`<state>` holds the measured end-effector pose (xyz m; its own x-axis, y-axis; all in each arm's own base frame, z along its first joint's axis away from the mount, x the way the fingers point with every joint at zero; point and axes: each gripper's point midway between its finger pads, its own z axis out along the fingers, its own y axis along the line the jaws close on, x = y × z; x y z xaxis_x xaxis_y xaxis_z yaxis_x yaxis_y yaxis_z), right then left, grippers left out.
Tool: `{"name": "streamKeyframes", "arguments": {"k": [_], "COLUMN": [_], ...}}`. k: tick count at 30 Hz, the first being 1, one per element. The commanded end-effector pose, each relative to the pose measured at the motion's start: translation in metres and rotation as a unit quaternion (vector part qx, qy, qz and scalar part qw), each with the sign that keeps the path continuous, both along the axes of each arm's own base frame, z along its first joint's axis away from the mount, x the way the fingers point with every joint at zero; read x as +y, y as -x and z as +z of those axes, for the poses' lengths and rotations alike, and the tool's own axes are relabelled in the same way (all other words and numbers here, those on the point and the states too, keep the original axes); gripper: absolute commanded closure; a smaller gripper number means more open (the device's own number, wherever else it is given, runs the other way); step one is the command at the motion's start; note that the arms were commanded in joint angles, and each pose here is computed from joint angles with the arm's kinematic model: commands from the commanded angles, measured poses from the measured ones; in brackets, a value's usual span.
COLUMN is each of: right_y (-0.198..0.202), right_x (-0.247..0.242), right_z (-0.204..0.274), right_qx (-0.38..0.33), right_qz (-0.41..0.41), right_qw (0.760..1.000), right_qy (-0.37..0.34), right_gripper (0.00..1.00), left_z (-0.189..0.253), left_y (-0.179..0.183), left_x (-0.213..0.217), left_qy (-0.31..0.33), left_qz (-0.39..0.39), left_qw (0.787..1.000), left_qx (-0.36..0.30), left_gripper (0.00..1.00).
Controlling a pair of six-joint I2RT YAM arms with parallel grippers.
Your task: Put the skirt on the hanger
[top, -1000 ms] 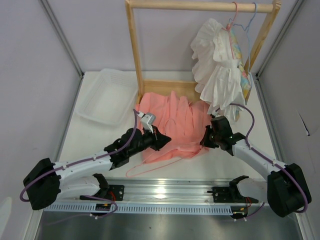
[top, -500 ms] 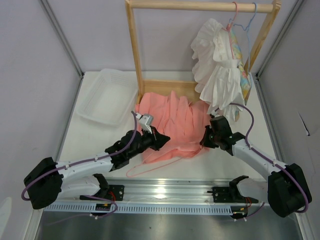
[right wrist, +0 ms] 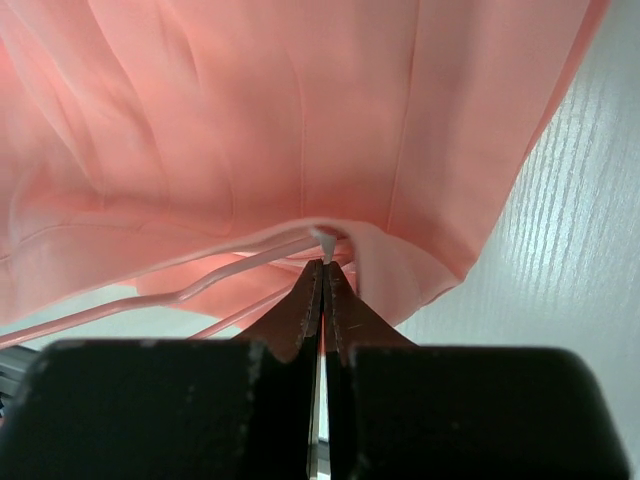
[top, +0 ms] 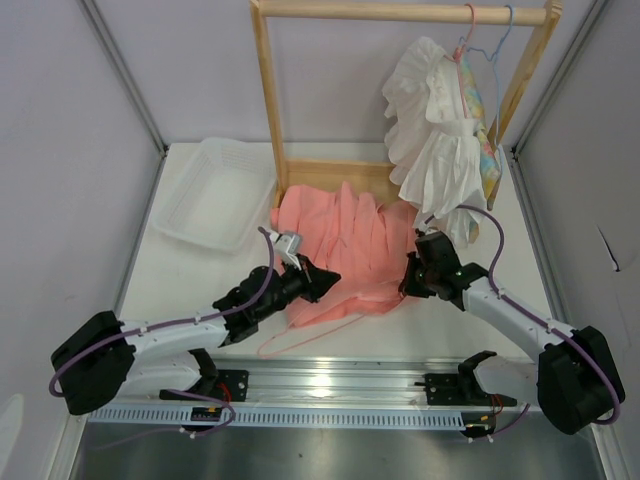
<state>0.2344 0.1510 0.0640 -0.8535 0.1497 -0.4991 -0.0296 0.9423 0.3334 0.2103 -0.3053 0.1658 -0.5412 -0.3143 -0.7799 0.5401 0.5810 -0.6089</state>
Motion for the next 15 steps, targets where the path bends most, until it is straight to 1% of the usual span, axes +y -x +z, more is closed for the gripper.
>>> {"name": "streamKeyframes", "arguments": {"k": [1, 8, 12, 14, 15], "right_y": [-0.009, -0.014, -0.014, -0.013, -0.013], "right_x": [0.005, 0.001, -0.001, -0.002, -0.002], "right_z": [0.019, 0.020, 0.016, 0.016, 0.016], "right_qx": [-0.021, -0.023, -0.014, -0.015, -0.016], "right_qz": [-0.003, -0.013, -0.014, -0.015, -0.015], "right_qw": [1.000, 1.000, 0.999, 0.999, 0.999], "right_qy": [-0.002, 0.016, 0.029, 0.034, 0.034], "right_gripper": [1.00, 1.00, 1.00, 1.00, 1.00], "left_z": [0.018, 0.006, 0.018, 0.013, 0.018], "left_y": [0.000, 0.011, 0.021, 0.025, 0.026], "left_x": [-0.009, -0.019, -0.019, -0.016, -0.016], "left_qy": [0.049, 0.070, 0.113, 0.112, 0.120], "left_qz": [-0.008, -0.035, -0.057, -0.061, -0.064], "left_qw": [0.999, 0.997, 0.991, 0.991, 0.990], "left_qx": [-0.016, -0.007, -0.032, -0.034, -0.043], "left_gripper": [1.00, 1.00, 1.00, 1.00, 1.00]}}
